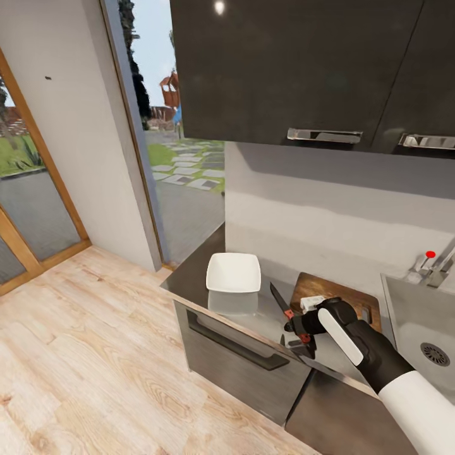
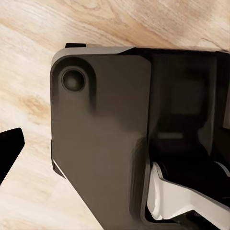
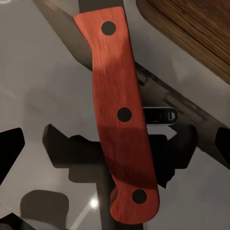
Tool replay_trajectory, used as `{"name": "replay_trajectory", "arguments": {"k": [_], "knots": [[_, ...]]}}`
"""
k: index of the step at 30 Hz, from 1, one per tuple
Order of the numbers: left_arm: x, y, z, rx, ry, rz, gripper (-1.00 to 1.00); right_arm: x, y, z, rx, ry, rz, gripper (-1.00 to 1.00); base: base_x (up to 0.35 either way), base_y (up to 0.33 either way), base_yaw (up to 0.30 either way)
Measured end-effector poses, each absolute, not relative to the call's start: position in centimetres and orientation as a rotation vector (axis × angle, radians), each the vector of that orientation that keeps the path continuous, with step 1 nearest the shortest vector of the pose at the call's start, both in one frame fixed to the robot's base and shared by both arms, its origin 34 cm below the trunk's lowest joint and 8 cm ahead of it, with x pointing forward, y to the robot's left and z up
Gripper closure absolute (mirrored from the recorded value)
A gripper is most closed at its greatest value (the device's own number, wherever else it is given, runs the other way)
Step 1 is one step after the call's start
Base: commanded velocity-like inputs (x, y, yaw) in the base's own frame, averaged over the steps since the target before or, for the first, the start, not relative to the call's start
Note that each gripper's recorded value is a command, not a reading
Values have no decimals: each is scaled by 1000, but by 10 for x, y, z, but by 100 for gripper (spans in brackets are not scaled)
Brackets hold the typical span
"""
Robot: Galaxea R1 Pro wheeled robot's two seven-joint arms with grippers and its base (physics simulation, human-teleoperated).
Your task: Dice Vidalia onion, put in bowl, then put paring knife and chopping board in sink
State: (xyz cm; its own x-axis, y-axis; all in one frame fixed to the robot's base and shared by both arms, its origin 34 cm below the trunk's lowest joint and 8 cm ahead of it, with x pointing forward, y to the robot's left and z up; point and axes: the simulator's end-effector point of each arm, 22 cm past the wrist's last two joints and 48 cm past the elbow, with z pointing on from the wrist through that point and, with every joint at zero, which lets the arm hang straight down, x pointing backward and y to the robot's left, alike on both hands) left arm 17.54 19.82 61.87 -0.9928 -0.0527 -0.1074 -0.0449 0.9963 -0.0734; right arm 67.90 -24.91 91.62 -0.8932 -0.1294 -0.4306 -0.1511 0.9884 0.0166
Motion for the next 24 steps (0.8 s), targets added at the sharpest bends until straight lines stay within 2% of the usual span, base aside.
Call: {"name": "replay_trajectory", "arguments": {"k": [24], "knots": [[170,198,618,-75,3043,-108,-100,678,-249,908,-200,2705,70,-100,0,0,0]]}}
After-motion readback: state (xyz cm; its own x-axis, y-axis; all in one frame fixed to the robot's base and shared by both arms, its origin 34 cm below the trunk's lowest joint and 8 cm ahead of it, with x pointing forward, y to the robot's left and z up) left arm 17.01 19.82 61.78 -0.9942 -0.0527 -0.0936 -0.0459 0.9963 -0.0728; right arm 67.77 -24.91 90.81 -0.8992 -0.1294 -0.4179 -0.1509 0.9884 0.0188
